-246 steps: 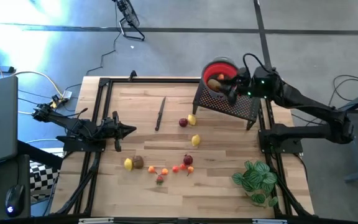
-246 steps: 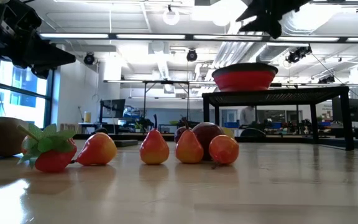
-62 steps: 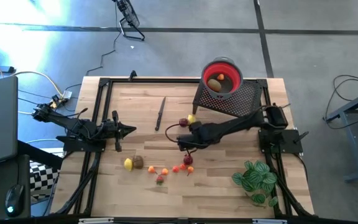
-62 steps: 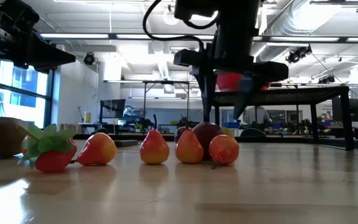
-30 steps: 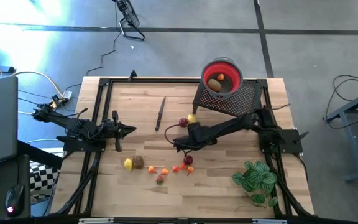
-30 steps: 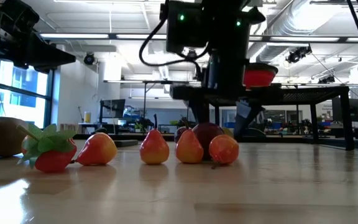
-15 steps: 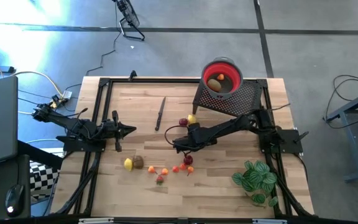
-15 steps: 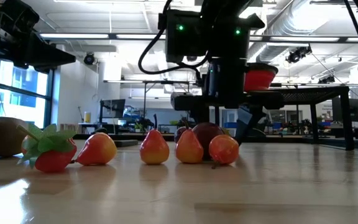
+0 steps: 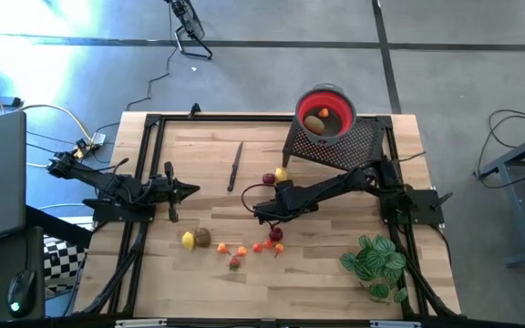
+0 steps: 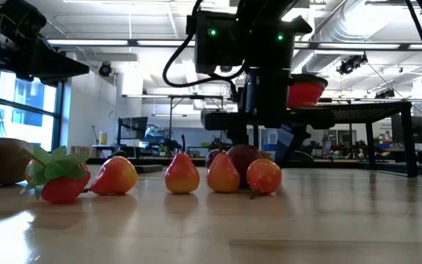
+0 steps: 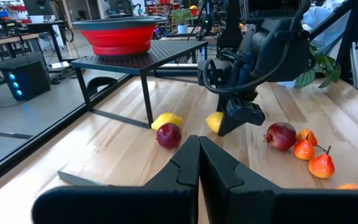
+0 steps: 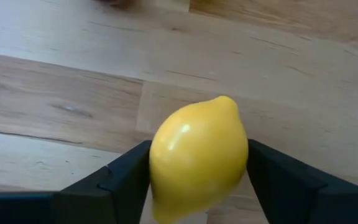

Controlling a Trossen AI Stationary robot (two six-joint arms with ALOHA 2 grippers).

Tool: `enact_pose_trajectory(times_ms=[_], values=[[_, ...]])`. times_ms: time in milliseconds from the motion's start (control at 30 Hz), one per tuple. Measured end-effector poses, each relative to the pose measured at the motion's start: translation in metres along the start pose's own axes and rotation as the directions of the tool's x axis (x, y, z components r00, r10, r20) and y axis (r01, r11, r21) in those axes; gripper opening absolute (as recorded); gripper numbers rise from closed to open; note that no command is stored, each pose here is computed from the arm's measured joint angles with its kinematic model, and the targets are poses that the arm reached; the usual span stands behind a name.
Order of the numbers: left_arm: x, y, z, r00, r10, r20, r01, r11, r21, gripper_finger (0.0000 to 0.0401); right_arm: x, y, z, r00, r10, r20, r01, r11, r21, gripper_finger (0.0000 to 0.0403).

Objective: Pick & Place Fruit
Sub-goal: Put the yellow lemon into the red strainer bowl on the shelf

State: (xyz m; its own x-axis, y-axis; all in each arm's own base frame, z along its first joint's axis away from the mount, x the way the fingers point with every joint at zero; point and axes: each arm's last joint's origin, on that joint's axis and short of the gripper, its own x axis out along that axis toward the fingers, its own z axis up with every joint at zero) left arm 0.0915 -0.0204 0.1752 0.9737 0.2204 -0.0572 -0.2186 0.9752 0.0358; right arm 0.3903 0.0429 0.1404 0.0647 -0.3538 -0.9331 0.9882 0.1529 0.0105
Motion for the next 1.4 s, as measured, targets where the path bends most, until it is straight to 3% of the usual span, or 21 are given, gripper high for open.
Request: enact_pose_trajectory(times_ms=[233, 1400], values=[[0.0, 0.0, 0.0, 1.0, 0.0, 0.0, 0.0, 1.0, 0.0, 0.0, 0.0, 0.0, 0.0, 1.0, 0.0, 0.001, 0.0, 1.0, 0.0, 0.0212], [0.0, 0.0, 0.0, 1.0, 0.0, 0.0, 0.0, 1.0, 0.0, 0.0, 0.0, 0.0001, 0.0, 1.0, 0.001, 0.0, -0.001, 1.0, 0.0, 0.0214]])
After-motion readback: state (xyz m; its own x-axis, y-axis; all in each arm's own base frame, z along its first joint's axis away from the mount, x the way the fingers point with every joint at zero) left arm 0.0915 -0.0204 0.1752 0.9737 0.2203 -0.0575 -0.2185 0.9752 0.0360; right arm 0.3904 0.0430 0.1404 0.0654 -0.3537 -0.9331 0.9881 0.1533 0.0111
